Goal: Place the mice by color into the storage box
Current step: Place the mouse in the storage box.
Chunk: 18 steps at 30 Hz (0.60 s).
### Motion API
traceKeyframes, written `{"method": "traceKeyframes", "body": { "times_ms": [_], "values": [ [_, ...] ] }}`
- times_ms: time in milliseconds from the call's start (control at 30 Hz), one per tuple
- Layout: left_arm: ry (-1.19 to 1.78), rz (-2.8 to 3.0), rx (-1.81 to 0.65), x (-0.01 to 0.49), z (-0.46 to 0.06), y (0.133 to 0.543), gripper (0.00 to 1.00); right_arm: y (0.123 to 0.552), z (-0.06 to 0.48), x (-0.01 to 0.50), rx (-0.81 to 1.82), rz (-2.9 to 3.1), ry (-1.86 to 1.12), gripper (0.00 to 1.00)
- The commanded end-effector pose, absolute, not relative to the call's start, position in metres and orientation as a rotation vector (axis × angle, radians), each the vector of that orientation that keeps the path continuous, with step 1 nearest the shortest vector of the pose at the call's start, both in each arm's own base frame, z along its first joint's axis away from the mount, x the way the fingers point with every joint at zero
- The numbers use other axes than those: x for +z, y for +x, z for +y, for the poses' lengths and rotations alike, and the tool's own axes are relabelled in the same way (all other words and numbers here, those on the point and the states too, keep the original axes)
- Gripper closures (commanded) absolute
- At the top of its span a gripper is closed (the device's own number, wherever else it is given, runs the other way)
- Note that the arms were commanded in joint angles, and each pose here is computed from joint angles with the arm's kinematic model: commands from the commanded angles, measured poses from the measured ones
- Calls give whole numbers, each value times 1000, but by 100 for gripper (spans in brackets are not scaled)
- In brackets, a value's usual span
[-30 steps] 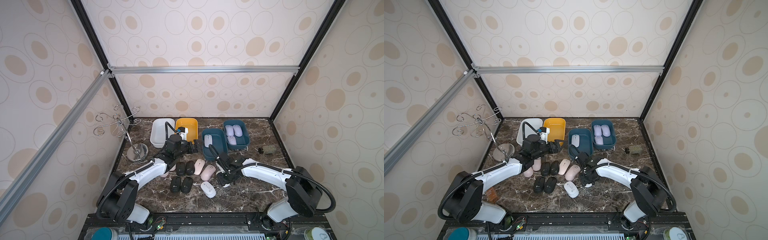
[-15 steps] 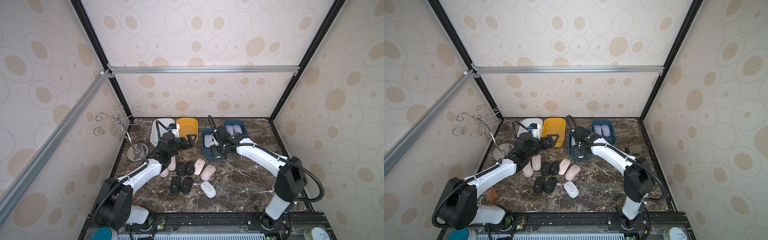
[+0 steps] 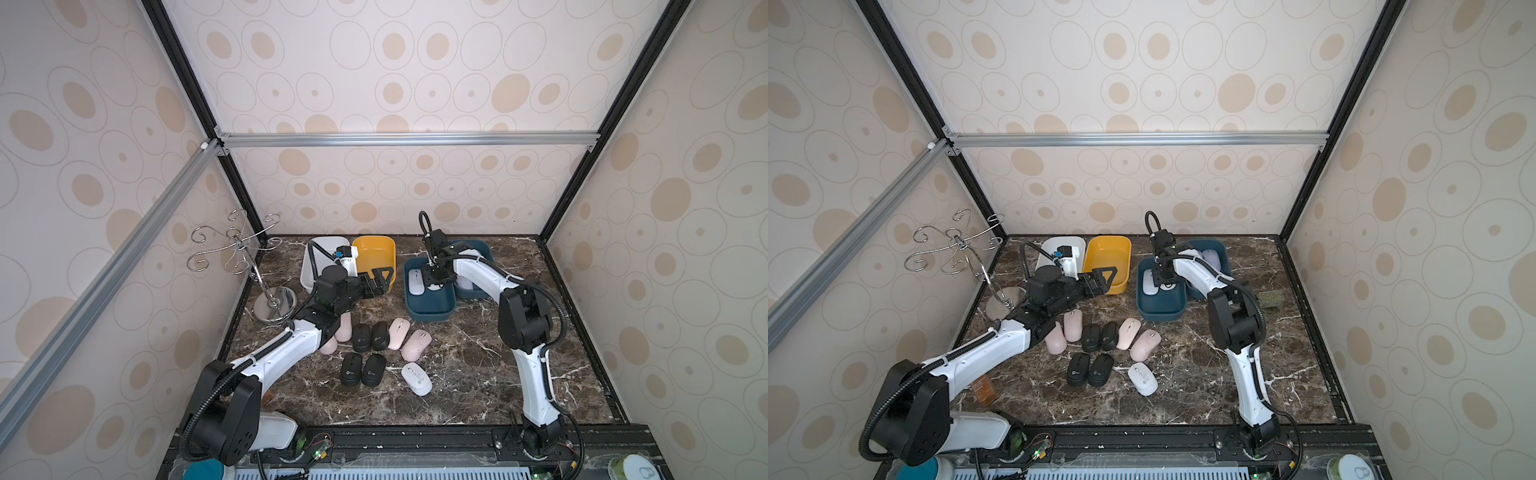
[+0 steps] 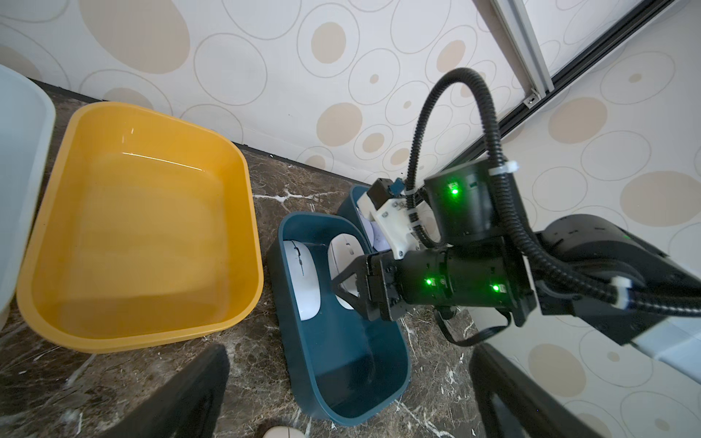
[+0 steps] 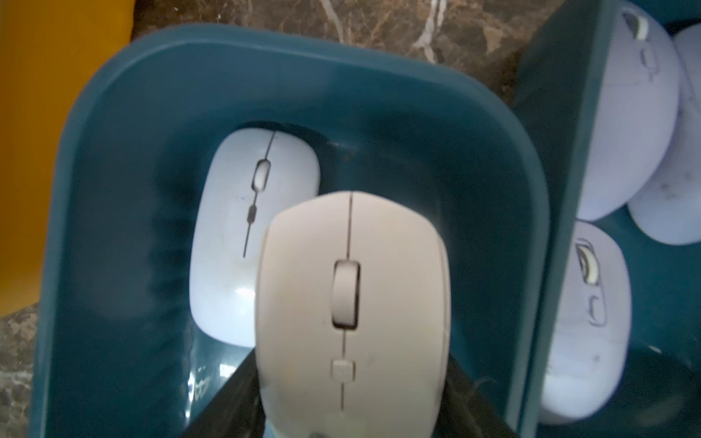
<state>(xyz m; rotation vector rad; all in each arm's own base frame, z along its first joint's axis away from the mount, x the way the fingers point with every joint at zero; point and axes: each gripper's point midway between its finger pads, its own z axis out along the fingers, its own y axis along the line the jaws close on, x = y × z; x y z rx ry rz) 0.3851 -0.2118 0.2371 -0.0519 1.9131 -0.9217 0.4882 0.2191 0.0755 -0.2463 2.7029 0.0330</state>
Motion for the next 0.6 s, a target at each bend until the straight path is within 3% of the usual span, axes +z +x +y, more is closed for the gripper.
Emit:
{"method": "traceKeyframes", "body": {
  "times_ms": [0,567],
  "values": [
    [-54,1874,-952,248,-211,385,0,487,211,71,-54,2731,-272,54],
    [-63,1885,-963,244,-211,387,0,500,201,50,-53,2728,-168,51]
  ]
}}
